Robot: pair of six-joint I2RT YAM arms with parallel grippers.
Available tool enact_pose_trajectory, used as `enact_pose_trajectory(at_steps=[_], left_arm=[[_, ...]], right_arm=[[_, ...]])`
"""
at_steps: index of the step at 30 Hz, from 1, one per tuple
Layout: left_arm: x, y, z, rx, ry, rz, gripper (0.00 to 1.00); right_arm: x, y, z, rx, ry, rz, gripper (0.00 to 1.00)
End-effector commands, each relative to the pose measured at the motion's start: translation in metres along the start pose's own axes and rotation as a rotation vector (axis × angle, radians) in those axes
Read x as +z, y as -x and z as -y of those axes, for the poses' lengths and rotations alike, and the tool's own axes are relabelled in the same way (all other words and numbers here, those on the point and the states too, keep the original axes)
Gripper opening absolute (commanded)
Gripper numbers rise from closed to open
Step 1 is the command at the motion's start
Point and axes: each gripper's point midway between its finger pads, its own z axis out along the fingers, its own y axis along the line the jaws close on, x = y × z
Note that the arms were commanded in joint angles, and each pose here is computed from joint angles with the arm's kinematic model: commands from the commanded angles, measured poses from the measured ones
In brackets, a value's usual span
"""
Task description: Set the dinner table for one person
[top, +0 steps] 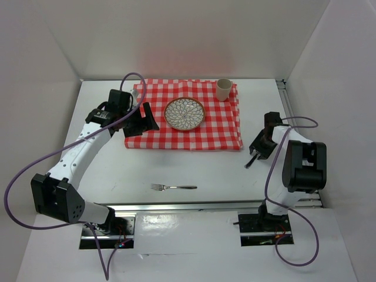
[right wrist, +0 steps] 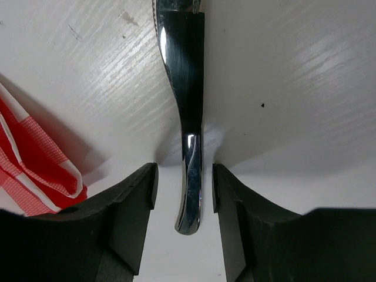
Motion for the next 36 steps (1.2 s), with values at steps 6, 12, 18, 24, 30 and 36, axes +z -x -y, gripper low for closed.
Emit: enact_pose_trajectory(at_steps=[6, 12, 18, 24, 30, 36], left_arm=[[-0.009, 0.013, 0.009, 0.031, -0.02, 0.05, 0.94], [-0.008, 0.013, 0.011, 0.032, -0.031, 0.044, 0.94], [0.009, -0.02, 0.025, 0.015, -0.094, -0.042, 0.94], [0.026, -0.058, 0.037, 0.037, -0.093, -0.126, 0.93], [0.027, -0.044, 0.04, 0.061, -0.07, -0.098, 0.93], [0.024, -0.034, 0.038, 0.071, -0.033, -0.07, 0.93]], right_arm=[[0.026, 0.008, 0.015, 0.01, -0.089, 0.029, 0.3], [0.012, 0.023, 0.016, 0.003, -0.1, 0.095, 0.06], [-0.013, 0.04, 0.006, -0.011, -0.06, 0.158, 0.04], [-0.039, 0.057, -0.002, -0.039, -0.042, 0.232, 0.02], [-0.074, 0.06, -0.039, -0.134, -0.025, 0.284, 0.02], [-0.09, 0.047, -0.088, -0.304, 0.022, 0.282, 0.02]])
